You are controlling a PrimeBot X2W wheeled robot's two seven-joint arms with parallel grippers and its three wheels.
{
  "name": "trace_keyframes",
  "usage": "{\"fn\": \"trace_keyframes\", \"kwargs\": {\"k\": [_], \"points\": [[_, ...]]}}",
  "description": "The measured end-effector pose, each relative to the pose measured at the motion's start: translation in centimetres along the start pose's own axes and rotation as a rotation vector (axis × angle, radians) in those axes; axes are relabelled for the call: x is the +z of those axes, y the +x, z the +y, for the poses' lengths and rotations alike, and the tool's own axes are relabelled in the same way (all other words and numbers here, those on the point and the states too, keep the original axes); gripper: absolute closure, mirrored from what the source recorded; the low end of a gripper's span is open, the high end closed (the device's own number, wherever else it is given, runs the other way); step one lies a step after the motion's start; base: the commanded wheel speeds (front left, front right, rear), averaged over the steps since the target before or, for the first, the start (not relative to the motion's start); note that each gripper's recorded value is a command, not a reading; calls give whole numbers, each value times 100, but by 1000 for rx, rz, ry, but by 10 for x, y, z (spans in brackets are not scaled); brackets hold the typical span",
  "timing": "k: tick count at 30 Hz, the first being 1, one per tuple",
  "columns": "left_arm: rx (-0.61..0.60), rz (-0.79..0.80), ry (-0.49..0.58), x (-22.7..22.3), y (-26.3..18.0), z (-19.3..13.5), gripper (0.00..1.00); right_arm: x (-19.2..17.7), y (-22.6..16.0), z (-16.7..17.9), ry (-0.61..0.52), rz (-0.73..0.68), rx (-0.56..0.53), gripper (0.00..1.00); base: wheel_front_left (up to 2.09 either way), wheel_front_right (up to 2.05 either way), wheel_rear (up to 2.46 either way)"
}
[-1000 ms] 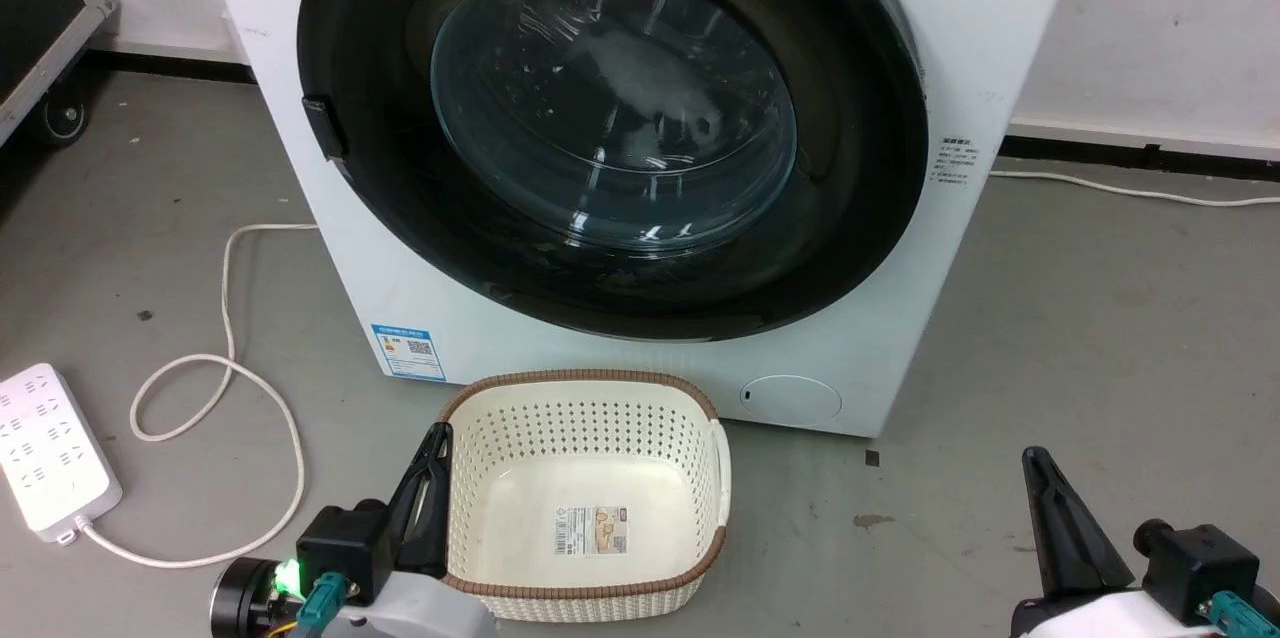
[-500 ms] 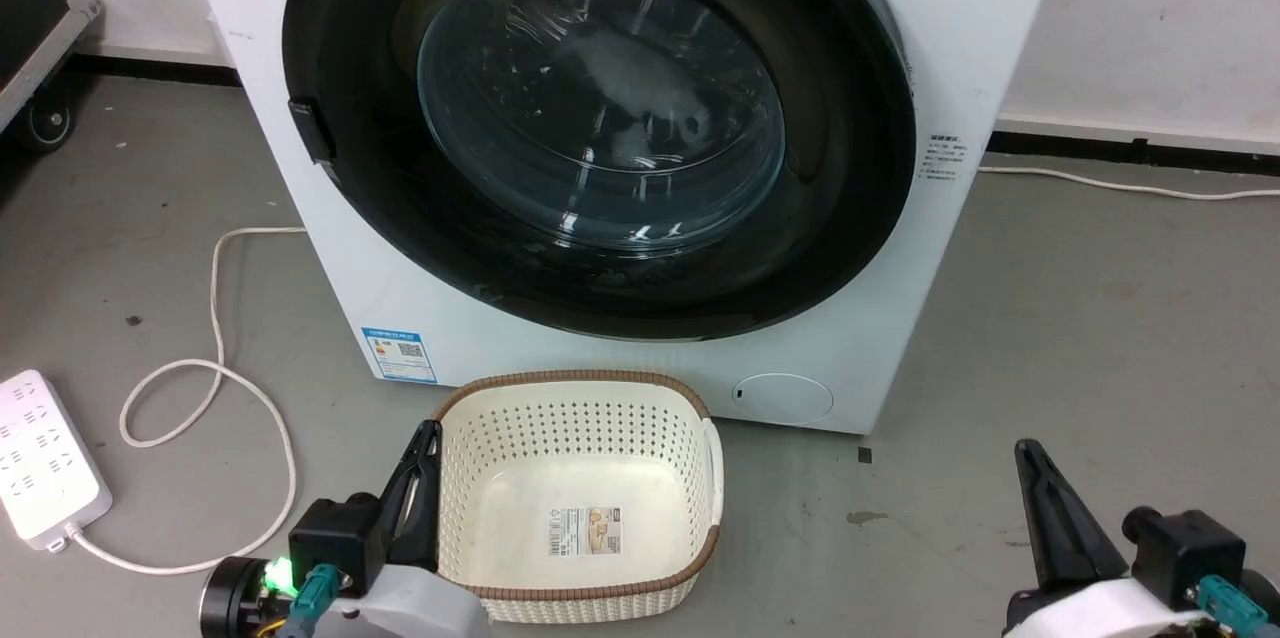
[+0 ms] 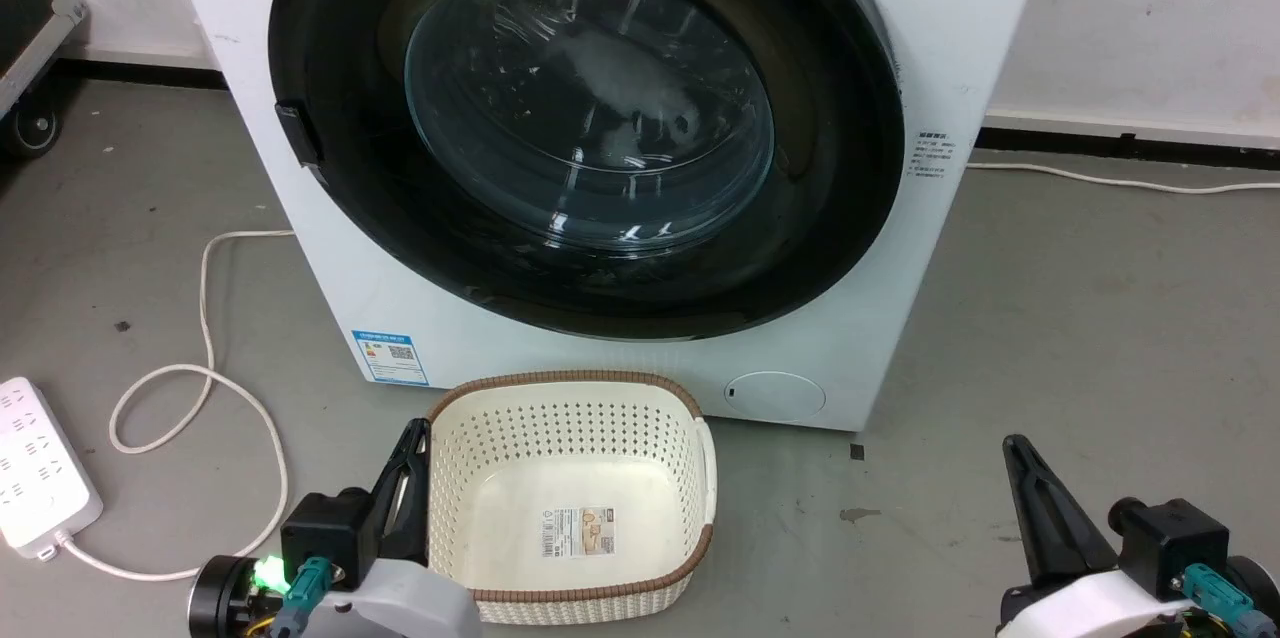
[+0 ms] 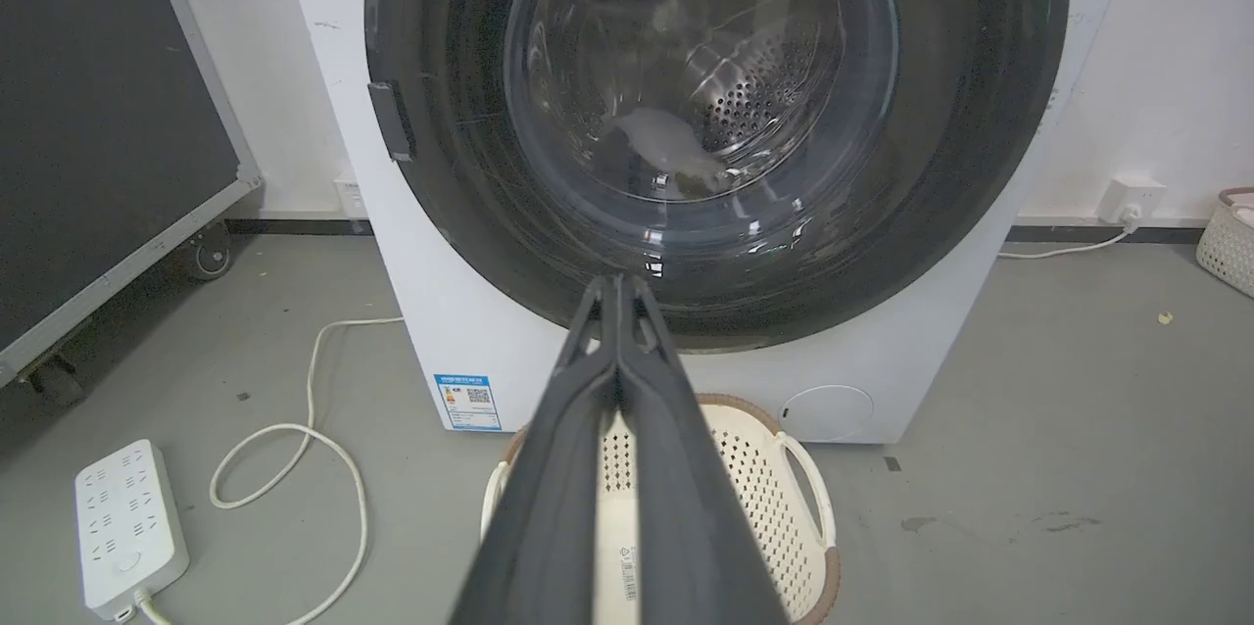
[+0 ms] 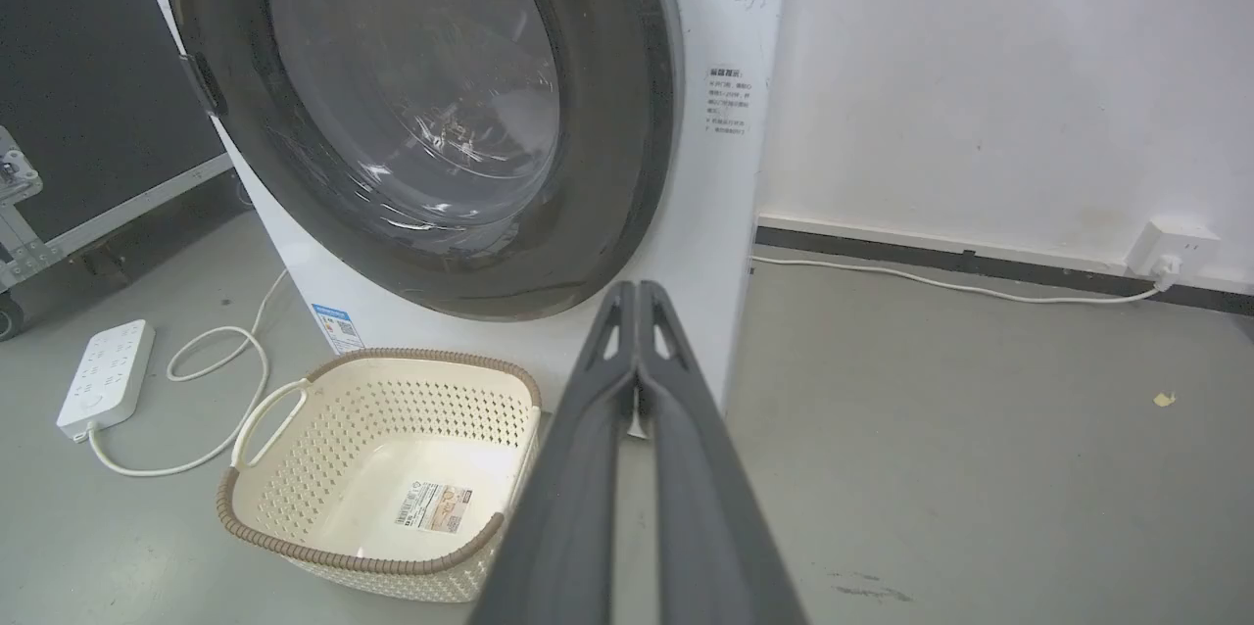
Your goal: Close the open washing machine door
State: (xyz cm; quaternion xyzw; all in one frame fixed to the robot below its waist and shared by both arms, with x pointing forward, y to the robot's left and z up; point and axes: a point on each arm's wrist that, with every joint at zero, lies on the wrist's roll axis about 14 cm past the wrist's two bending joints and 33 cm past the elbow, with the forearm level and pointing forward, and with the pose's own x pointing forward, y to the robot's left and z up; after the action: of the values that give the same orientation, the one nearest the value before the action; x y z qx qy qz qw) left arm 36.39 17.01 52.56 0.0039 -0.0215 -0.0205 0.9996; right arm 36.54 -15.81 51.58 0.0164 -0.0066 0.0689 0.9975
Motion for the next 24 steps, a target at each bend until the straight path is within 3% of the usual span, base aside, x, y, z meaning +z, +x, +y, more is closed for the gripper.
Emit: {"fn": "trace_keyframes", "kwargs": {"k": [24], "points": [[18, 31, 24, 0, 5, 4, 100, 3, 2, -2, -47, 23, -5, 100, 0, 0, 0]]}}
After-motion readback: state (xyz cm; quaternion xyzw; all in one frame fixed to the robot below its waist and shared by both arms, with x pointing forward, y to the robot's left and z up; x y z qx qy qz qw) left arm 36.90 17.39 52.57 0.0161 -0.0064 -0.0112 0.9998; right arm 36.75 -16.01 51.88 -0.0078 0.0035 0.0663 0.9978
